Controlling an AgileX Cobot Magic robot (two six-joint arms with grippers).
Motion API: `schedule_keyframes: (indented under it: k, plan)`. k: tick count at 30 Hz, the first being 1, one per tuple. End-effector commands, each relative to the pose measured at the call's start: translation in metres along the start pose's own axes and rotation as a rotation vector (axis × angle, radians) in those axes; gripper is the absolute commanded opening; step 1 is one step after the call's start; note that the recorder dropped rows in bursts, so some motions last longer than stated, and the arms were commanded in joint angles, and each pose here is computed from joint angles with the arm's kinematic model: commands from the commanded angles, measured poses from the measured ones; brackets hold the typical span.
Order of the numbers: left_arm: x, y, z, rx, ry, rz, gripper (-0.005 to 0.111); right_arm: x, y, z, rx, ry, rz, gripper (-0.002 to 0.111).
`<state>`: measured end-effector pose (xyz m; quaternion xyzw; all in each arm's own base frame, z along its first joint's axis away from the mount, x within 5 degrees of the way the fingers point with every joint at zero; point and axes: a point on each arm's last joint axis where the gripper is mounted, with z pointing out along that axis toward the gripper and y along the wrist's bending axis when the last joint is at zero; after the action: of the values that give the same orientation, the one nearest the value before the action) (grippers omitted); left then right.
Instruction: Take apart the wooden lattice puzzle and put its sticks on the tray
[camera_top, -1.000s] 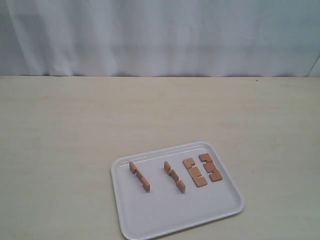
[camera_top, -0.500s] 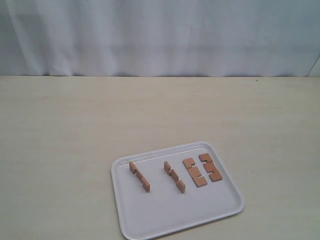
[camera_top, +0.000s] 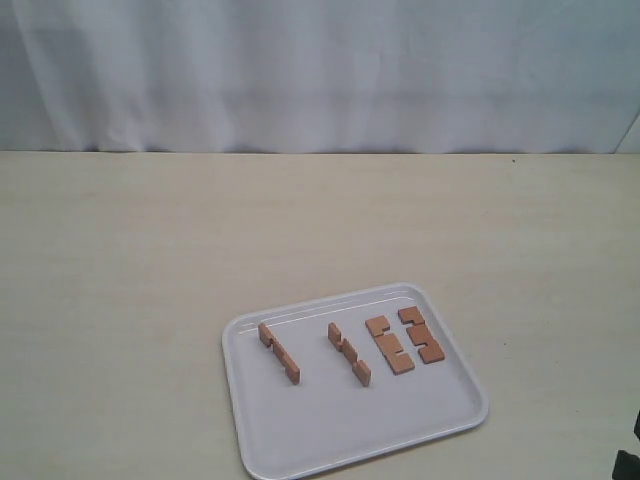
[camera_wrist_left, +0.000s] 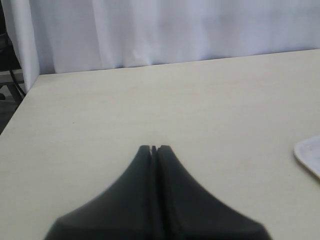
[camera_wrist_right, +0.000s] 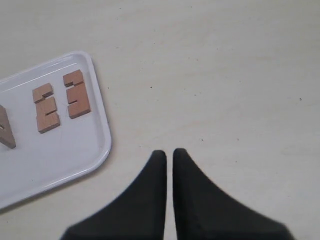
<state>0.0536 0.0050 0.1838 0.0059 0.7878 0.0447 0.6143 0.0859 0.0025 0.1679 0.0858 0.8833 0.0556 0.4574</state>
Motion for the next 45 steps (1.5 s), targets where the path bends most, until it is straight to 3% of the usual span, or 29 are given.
schedule_keyframes:
  k: [1, 9, 16, 45]
  plan:
    - [-0.001, 0.000, 0.000, 0.001, -0.013, 0.000, 0.000, 0.000, 0.000, 0.000, -0.008, -0.026, -0.003, 0.004]
    - [-0.001, 0.000, 0.000, 0.001, -0.013, 0.000, 0.000, 0.010, -0.001, -0.013, -0.053, -0.088, 0.114, 0.004]
    - [-0.001, 0.000, 0.000, 0.001, -0.013, 0.000, 0.000, 0.005, 0.000, -0.036, -0.141, -0.355, 0.130, 0.004]
    - [-0.001, 0.000, 0.000, 0.001, -0.011, 0.000, 0.000, 0.006, 0.000, -0.035, -0.129, -0.349, 0.109, 0.004]
